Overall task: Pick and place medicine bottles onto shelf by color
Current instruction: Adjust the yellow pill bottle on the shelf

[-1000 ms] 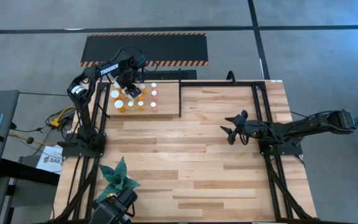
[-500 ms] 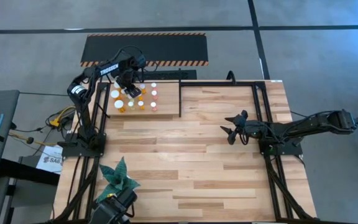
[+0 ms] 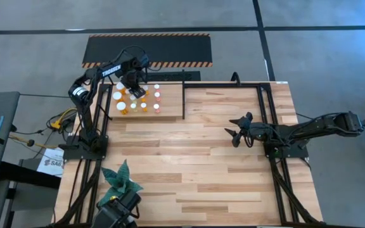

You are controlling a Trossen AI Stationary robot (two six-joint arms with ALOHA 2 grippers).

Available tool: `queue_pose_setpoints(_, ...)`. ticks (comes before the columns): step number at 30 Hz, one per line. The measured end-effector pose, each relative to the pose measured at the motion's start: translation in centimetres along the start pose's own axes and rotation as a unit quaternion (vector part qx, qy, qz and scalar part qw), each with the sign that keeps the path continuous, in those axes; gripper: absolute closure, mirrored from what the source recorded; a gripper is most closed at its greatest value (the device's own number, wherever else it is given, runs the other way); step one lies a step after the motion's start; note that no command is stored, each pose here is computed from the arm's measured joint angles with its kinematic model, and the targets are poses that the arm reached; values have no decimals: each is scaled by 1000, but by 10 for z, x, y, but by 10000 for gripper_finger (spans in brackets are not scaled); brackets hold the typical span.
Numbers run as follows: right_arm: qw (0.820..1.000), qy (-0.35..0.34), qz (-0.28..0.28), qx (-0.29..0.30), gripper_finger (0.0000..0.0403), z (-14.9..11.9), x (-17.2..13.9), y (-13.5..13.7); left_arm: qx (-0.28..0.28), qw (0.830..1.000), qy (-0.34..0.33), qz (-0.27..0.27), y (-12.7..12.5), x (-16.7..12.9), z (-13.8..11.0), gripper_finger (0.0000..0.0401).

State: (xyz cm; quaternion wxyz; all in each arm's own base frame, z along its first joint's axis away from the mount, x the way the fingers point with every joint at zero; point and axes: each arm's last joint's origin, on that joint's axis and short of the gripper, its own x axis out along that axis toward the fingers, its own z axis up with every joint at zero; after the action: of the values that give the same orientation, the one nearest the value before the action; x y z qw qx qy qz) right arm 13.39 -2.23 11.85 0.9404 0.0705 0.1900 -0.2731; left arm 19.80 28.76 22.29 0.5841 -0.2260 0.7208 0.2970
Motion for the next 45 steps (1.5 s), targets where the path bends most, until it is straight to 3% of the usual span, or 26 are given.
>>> queue_pose_setpoints(15,1000,0,0,0,132,0,0,0,11,1000,-24,4,-1,0,5,273)
queue_pose_setpoints(24,1000,0,0,0,132,0,0,0,16,999,-49,-4,2,-15,9,261)
queue_pose_setpoints(32,1000,0,0,0,132,0,0,0,15,999,-33,-23,3,-29,0,250)
queue_pose_setpoints(38,1000,0,0,0,132,0,0,0,-6,999,-45,-5,4,-40,-10,250)
queue_pose_setpoints(45,1000,0,0,0,132,0,0,0,-23,998,-56,8,1,-29,-19,249)
